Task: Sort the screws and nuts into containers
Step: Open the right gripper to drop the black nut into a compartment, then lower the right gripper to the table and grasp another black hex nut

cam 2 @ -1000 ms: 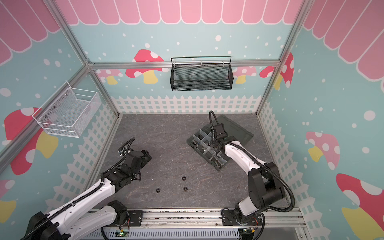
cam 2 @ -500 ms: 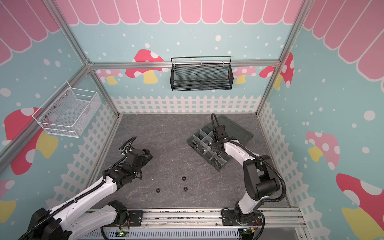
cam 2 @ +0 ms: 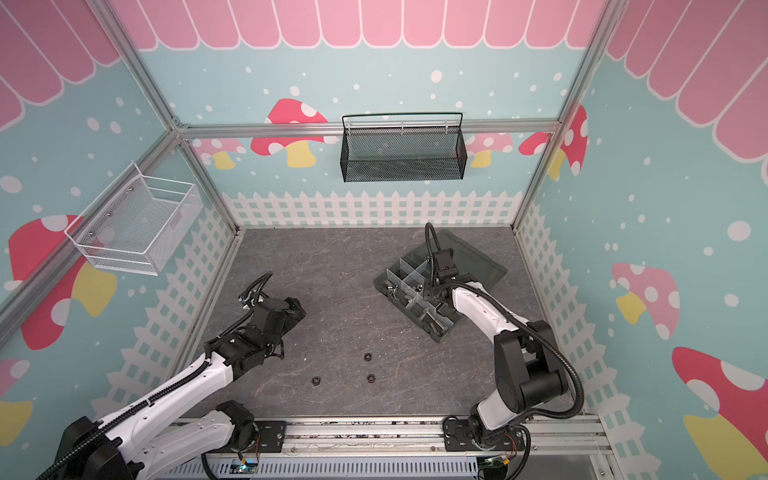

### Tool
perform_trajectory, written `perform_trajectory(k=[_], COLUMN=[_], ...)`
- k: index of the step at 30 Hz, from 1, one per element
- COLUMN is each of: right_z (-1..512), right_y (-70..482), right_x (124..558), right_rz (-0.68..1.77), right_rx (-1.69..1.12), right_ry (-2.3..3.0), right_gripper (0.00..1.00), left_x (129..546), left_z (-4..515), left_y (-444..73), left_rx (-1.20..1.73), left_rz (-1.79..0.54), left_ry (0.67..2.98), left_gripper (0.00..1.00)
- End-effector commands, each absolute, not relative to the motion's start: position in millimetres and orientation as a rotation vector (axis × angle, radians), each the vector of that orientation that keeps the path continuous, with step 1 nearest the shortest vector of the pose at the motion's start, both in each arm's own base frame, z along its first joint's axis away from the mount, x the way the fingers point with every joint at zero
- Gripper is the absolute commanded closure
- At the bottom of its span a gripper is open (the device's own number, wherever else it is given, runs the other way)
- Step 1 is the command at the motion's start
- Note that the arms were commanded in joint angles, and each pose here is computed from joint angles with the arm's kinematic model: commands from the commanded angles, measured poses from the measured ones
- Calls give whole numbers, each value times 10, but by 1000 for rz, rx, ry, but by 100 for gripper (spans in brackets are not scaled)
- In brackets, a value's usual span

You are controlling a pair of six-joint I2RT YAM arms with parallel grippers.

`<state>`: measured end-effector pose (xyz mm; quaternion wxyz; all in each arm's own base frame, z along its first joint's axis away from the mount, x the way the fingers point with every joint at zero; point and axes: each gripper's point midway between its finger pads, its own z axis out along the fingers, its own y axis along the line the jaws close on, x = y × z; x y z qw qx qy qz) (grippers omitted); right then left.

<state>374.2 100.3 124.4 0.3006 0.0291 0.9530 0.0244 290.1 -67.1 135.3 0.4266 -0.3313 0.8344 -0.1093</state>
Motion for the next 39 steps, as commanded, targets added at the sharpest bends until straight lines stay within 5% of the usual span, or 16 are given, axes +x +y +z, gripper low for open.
perform_trajectory(k=[1, 23, 39], right_z=[1334, 735, 351], right_y=[1117, 2990, 3109], right_x=[3505, 1861, 2016], right_rz=[54, 252, 44], right_rx=[34, -647, -680], right_ry=[2547, 2795, 2816], right_gripper=[52, 45, 49], left_x=[2917, 2810, 2793], left_z=[1410, 1294, 1209], left_y=[-668, -616, -620], left_rx=[-833, -878, -894], left_rz=[-296, -308, -311], left_ry=[2066, 2067, 2078], left_gripper=[0, 0, 0])
